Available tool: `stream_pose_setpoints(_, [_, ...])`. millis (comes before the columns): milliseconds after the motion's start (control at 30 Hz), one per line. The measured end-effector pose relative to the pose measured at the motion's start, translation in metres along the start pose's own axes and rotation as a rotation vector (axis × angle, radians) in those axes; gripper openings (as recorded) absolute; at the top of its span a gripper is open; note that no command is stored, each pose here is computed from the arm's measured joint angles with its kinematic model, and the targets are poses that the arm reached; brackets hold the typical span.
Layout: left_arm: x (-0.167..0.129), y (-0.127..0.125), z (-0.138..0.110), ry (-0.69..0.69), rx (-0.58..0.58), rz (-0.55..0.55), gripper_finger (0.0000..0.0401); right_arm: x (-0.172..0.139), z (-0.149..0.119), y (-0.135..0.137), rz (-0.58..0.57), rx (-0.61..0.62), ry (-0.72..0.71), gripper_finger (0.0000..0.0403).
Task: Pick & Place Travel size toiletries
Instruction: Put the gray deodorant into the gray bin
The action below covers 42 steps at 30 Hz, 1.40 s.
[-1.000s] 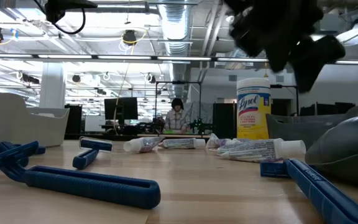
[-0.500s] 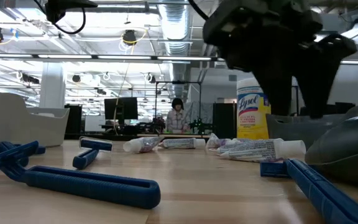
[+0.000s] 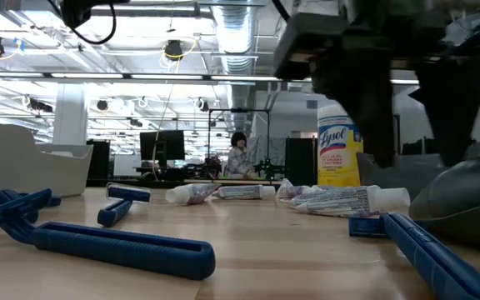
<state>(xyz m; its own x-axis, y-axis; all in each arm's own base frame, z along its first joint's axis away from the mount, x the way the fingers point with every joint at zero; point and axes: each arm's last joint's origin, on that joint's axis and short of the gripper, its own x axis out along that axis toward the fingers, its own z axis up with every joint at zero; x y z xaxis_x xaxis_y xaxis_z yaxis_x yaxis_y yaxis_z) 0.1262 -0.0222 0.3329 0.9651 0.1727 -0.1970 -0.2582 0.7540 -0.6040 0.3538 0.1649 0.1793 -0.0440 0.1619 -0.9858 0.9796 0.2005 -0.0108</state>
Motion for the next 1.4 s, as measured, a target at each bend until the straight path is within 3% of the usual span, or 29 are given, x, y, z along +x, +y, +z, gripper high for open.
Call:
stream_pose_setpoints(233, [0.000,-0.001,0.000,0.017,0.024,-0.021,0.0273,0.004,-0.003,0.008,0.063,0.091,0.039,0.0244])
stream_pose_setpoints(533, [-0.001,-0.001,0.000,0.014,0.026,-0.022,0.0273,0.020,-0.003,0.010,-0.013,0.106,0.105,0.0244])
stream_pose_setpoints(833, [-0.001,-0.001,0.000,0.014,0.026,-0.021,0.0273,0.023,0.000,0.006,-0.052,0.121,0.079,0.0244])
stream_pose_setpoints(1200, [-0.001,-0.001,0.000,0.014,0.027,-0.021,0.0273,0.039,0.000,0.003,-0.028,0.113,0.087,0.0243])
stream_pose_setpoints(1400, [-0.001,-0.001,0.000,0.013,0.053,-0.021,0.0273,0.039,0.000,0.002,-0.032,0.109,0.086,0.0190])
